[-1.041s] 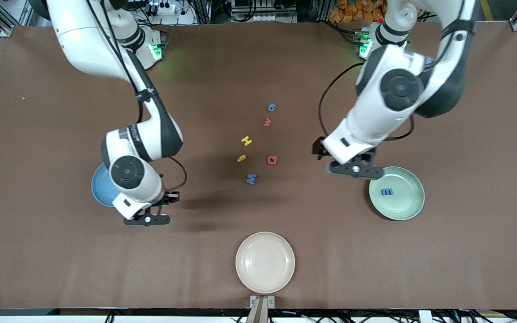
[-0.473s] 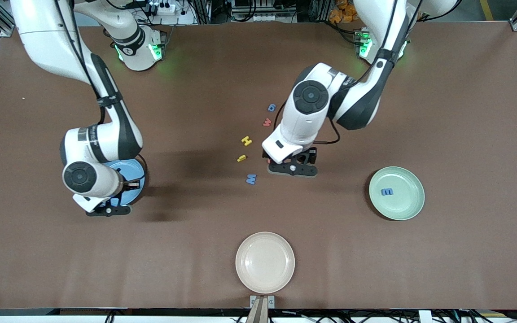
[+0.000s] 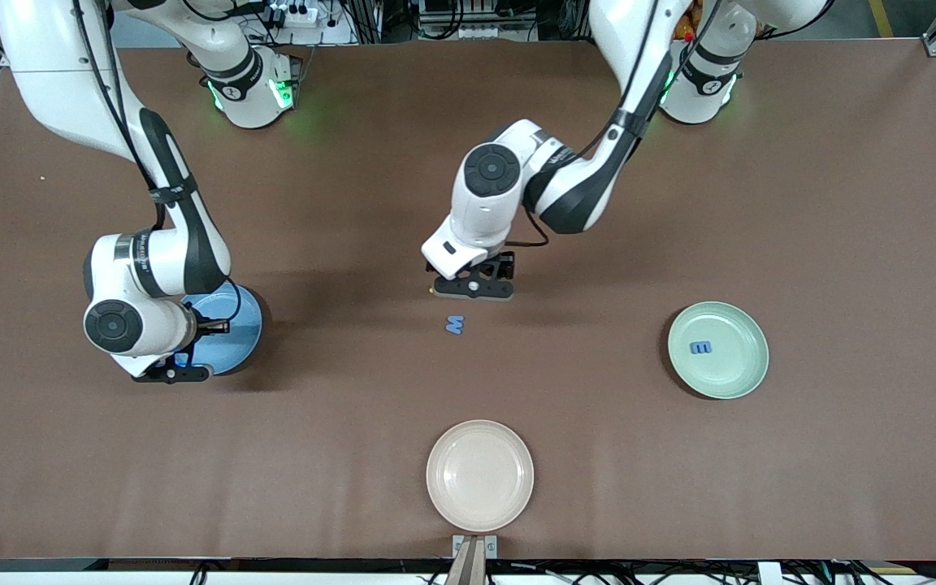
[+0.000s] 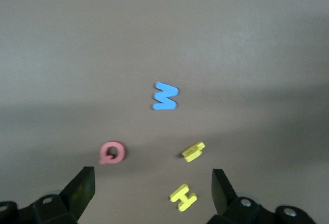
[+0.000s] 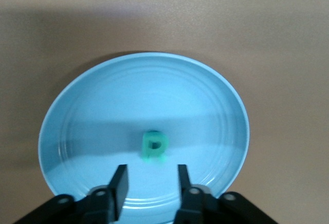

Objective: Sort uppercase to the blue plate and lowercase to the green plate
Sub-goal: 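Lower the left gripper and grasp the yellow i letter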

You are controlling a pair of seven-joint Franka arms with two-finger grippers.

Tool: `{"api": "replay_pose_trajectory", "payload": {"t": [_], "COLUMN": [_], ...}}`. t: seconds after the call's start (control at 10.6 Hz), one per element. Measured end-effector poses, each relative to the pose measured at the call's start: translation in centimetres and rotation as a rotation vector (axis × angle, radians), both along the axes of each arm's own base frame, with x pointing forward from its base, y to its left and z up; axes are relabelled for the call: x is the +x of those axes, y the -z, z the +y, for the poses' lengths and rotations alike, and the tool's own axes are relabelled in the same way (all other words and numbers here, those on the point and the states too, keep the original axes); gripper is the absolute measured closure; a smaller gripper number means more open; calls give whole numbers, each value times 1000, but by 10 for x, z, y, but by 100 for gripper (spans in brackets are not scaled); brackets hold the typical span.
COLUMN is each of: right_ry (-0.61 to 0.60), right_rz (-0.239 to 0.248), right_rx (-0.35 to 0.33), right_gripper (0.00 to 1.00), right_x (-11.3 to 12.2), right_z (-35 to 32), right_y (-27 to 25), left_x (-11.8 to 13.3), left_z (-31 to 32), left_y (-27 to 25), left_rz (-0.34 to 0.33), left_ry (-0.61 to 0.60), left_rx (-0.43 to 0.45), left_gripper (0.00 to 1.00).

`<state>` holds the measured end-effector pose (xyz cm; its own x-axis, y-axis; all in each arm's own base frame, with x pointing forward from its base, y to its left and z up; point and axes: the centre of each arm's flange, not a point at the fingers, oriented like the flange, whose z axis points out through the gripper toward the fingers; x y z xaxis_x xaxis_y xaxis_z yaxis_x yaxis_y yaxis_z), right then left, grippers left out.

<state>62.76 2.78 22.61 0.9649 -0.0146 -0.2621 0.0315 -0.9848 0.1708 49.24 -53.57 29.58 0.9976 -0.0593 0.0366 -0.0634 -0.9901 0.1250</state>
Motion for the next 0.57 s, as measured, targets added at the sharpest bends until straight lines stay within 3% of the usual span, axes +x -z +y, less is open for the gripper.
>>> {"api": "replay_pose_trajectory", "payload": {"t": [0.19, 0.38, 0.57], "right_ry": [-7, -23, -29], "right_rz": [-15, -42, -66], "right_rx": [5, 12, 16], "right_gripper": [22, 0, 0], "right_x": [3, 11, 18], "right_z": [5, 15, 20], "right_y": [-4, -15, -25], "left_x": [-10, -13, -12], "left_z": [-15, -22, -23], "left_y": [18, 22, 28], "left_rz": [-17, -55, -94], "left_ry": [44, 234, 423], "left_rx": [2, 8, 9], "left_gripper": [0, 7, 11]}}
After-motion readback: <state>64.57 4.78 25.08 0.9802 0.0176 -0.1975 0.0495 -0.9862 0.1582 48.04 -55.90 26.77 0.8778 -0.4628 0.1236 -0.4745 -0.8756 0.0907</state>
